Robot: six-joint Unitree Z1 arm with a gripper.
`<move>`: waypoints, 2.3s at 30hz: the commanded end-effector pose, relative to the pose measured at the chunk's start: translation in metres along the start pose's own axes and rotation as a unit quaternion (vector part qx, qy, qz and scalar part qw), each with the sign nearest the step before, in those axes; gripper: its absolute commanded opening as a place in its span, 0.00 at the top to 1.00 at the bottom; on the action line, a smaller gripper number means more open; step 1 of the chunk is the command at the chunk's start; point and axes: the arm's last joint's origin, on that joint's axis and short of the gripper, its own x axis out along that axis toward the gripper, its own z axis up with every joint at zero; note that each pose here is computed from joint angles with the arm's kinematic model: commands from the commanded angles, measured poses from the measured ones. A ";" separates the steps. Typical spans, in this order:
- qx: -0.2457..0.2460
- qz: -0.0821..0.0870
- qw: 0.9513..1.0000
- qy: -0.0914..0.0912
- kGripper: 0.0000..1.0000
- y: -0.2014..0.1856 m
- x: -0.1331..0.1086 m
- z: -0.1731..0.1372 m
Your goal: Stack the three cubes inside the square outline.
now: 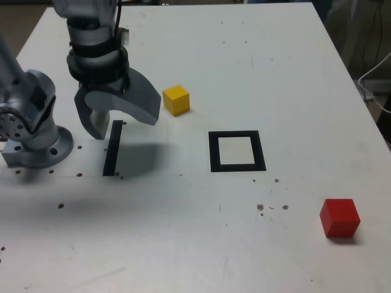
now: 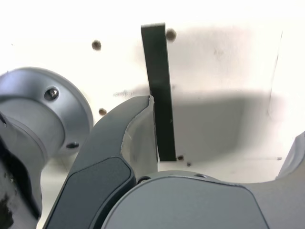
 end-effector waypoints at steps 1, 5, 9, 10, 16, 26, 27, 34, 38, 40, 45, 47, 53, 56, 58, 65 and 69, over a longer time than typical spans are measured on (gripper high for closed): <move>0.004 -0.008 1.000 -0.009 0.00 -0.001 -0.004 0.004; 0.005 -0.024 0.999 -0.020 0.00 -0.004 -0.014 0.016; 0.002 -0.037 0.999 -0.020 0.00 -0.007 -0.029 0.037; 0.001 -0.039 0.999 -0.020 0.00 -0.008 -0.033 0.043; -0.002 -0.056 0.998 -0.025 0.01 -0.017 -0.053 0.083; -0.007 -0.061 0.997 -0.046 0.00 -0.044 -0.070 0.135; -0.008 -0.060 0.997 -0.044 0.00 -0.046 -0.072 0.140; -0.010 -0.050 0.998 -0.024 0.01 -0.056 -0.080 0.181; -0.008 -0.055 0.998 -0.018 0.00 -0.065 -0.076 0.209; -0.007 -0.059 0.998 -0.018 0.00 -0.071 -0.073 0.220; -0.007 -0.058 0.998 -0.029 0.00 -0.087 -0.074 0.239; -0.004 -0.056 0.998 -0.036 0.00 -0.094 -0.076 0.246; 0.009 -0.054 0.998 -0.039 0.00 -0.116 -0.068 0.268; 0.012 -0.050 0.998 -0.038 0.01 -0.126 -0.061 0.275; 0.015 -0.048 0.998 -0.039 0.01 -0.133 -0.058 0.279; 0.024 -0.040 0.998 -0.042 0.02 -0.156 -0.043 0.292; 0.027 -0.037 0.998 -0.039 0.04 -0.162 -0.034 0.300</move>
